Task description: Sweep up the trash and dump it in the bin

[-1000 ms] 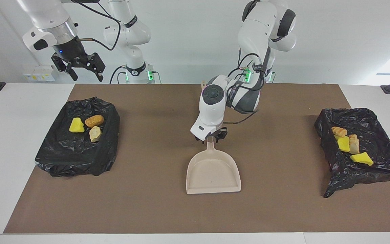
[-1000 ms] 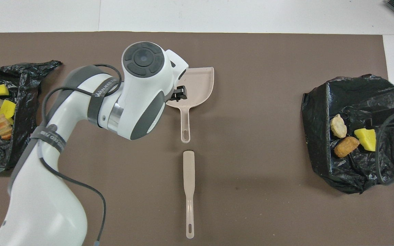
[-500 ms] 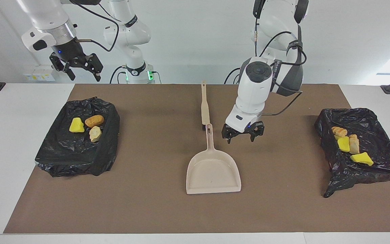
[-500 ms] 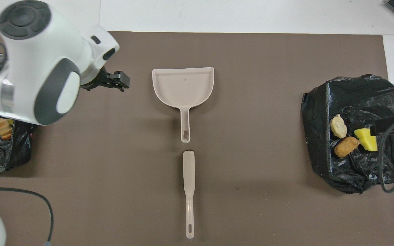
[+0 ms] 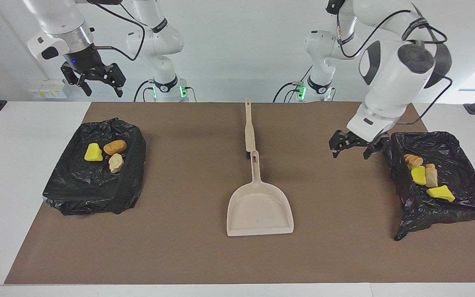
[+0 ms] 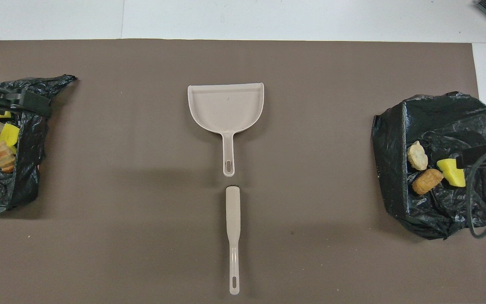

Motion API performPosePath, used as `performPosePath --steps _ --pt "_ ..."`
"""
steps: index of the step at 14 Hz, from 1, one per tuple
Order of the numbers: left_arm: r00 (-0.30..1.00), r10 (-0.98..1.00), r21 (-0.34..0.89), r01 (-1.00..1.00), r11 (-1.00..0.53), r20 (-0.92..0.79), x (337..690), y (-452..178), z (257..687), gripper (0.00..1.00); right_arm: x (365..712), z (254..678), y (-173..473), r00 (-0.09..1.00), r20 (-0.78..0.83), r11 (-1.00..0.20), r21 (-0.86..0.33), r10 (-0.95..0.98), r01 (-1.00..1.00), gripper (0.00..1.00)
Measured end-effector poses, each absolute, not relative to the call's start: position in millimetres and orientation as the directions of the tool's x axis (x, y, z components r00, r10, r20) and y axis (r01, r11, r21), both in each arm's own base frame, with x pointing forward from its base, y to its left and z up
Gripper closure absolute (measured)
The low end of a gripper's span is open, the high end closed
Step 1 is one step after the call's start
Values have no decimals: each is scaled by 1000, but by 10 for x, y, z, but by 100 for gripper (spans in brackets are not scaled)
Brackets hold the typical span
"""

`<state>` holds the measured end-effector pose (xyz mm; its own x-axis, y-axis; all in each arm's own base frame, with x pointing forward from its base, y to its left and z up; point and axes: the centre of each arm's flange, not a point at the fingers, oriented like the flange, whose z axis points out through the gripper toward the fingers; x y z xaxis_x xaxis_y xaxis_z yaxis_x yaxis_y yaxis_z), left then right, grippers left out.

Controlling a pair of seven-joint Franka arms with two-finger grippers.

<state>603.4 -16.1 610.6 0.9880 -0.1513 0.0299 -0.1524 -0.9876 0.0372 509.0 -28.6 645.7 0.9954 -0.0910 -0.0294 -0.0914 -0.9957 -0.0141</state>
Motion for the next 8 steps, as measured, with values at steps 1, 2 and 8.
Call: performPosePath --steps 1,2,8 --pt "988 -152 41 -153 -987 33 5991 30 6169 0 5089 6455 -283 995 -30 -996 -14 -90 -91 0" --pt "988 -148 46 -149 -988 34 5953 177 6213 0 5088 6455 -281 995 -30 -996 -14 -90 -90 0" --pt "992 -126 62 -127 -990 21 5844 53 6314 0 5084 6458 -280 996 -29 -996 -14 -90 -90 0"
